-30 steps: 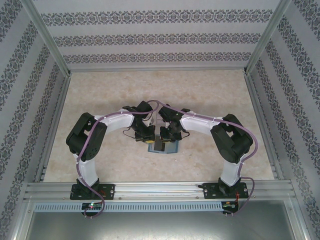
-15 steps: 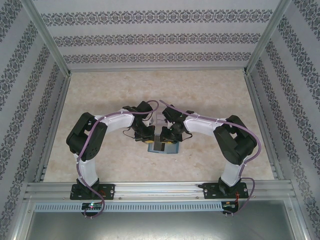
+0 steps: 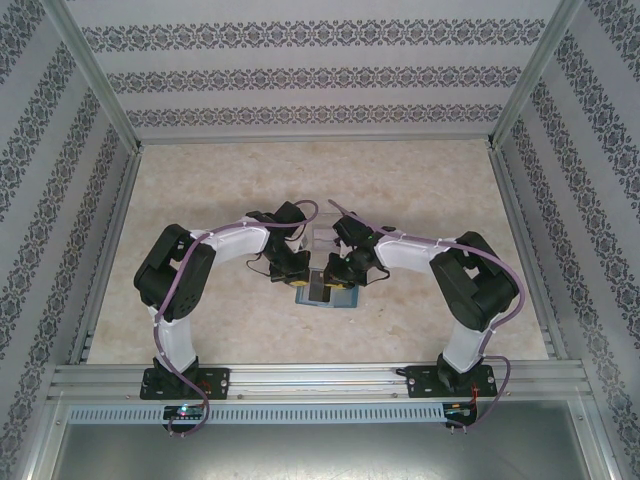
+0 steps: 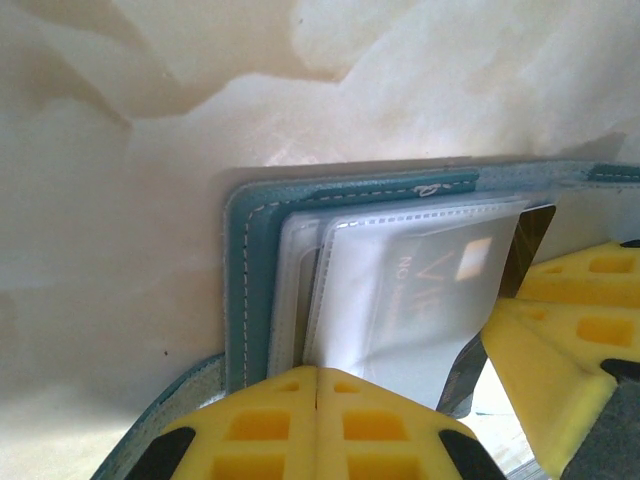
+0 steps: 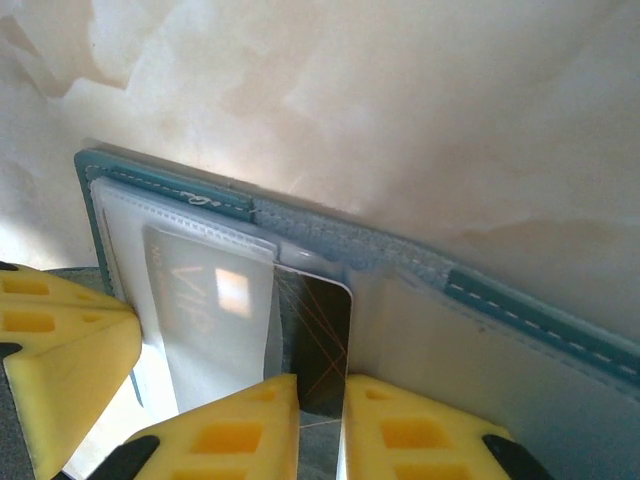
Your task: Take the credit cards out of the card holder
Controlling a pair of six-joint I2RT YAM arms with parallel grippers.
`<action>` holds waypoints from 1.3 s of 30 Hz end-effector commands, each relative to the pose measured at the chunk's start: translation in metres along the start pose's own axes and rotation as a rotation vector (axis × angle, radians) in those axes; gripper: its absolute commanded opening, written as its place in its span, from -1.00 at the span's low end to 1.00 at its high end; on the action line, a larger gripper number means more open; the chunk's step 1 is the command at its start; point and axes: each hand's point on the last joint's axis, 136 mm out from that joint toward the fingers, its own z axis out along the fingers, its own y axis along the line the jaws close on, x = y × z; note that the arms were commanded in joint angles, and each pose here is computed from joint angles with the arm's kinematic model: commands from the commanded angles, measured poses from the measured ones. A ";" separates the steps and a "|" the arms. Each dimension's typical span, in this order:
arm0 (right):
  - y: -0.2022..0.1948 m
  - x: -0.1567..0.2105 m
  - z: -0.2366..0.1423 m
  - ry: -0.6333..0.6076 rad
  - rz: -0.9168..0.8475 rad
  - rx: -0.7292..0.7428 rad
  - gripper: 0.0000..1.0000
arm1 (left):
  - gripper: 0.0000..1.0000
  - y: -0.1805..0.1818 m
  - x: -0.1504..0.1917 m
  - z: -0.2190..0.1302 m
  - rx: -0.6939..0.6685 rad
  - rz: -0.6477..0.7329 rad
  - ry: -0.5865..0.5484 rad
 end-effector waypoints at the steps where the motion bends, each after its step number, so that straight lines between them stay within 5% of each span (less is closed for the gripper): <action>1: 0.004 -0.003 0.000 -0.017 -0.002 -0.035 -0.71 | -1.00 0.028 0.014 0.015 -0.122 -0.018 0.061; 17: -0.010 -0.002 -0.018 -0.037 -0.017 0.037 -0.96 | -1.00 0.030 0.016 0.014 -0.129 -0.021 0.061; 39: -0.023 -0.003 -0.053 -0.085 -0.048 0.162 -0.98 | -1.00 0.029 0.014 0.013 -0.128 -0.022 0.059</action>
